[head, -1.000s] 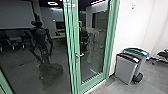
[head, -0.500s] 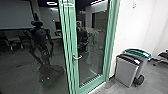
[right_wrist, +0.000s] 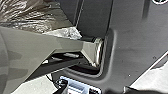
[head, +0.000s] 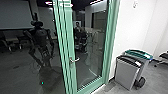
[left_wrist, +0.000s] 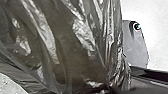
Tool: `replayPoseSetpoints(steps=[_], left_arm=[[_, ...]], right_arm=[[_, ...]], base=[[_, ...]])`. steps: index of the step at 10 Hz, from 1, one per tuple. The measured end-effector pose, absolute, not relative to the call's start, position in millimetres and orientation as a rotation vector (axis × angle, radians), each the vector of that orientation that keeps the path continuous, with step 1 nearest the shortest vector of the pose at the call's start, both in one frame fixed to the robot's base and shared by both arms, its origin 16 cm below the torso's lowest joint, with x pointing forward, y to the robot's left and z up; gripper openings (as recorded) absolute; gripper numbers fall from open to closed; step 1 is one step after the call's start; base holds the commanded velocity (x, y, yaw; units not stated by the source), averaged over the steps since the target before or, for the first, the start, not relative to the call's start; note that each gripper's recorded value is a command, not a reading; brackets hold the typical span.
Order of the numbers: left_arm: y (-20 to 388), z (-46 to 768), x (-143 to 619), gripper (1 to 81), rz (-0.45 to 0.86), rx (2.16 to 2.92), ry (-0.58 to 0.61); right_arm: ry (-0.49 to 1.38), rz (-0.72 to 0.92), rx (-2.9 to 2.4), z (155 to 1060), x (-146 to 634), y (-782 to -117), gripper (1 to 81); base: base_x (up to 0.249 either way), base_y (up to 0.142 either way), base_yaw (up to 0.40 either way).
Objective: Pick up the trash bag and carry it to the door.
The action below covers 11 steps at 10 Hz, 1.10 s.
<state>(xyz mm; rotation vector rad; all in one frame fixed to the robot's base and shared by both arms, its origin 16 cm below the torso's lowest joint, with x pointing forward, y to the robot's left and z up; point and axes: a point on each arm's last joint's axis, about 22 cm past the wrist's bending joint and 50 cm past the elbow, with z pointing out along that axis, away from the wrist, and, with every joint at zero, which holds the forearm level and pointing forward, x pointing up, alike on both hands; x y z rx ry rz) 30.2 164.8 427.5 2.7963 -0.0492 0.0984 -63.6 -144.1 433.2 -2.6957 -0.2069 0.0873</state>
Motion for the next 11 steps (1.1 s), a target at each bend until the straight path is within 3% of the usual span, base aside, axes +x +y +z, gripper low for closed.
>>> replayPoseSetpoints(steps=[4, 11], left_arm=[[164.8, 427.5, 30.3, 1.0, 0.099, 2.797, -0.049], [164.9, 427.0, 30.3, 1.0, 0.098, 2.8, -0.049]], right_arm=[[-0.207, 0.088, -2.698, 432.8, -63.7, -143.7, 81.1], [-0.208, 0.087, -2.704, 431.7, -63.6, -145.3, 81.1]], base=[[0.162, -0.065, 0.0], [0.162, 0.0, 0.0]])
